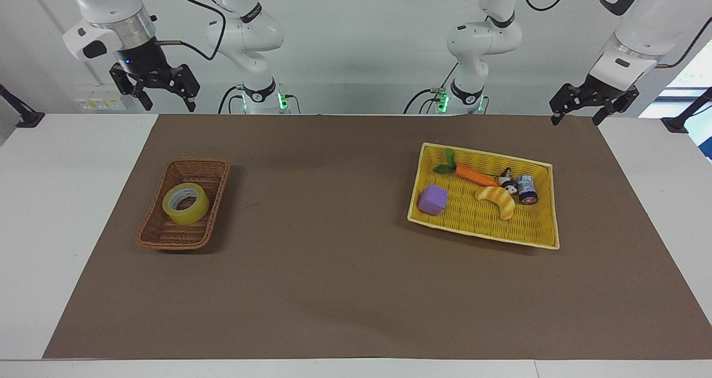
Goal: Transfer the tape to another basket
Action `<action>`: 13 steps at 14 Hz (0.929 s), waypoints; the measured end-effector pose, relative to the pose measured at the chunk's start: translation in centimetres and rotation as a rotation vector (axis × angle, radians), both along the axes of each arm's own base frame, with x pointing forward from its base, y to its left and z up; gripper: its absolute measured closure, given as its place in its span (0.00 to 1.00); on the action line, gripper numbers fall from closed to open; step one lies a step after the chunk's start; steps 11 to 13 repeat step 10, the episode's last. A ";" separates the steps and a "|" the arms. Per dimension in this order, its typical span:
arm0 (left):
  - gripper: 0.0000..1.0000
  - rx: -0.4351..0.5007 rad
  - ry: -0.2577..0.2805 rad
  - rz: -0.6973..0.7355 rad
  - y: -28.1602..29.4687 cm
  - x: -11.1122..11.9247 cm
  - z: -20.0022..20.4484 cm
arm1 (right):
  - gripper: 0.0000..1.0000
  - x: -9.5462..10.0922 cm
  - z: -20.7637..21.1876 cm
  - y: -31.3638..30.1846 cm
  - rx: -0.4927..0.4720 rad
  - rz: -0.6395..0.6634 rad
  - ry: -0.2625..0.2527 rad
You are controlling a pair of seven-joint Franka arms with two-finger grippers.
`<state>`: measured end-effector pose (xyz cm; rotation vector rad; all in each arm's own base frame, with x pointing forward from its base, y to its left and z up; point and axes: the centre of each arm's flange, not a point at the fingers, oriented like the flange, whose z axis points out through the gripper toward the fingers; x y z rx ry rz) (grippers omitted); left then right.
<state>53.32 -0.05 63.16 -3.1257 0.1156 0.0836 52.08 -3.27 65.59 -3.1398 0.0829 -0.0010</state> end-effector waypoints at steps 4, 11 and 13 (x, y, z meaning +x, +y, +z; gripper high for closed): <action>0.00 0.000 0.000 0.000 0.0 0.0 0.0 | 0.00 -0.1 0.0 -0.5 -0.035 0.037 0.010; 0.00 0.000 0.000 0.000 0.0 0.0 0.0 | 0.00 -0.1 -0.1 -0.1 -0.012 0.040 0.009; 0.00 0.000 0.000 0.000 0.0 0.0 0.0 | 0.00 -0.1 -0.1 -0.1 -0.012 0.040 0.009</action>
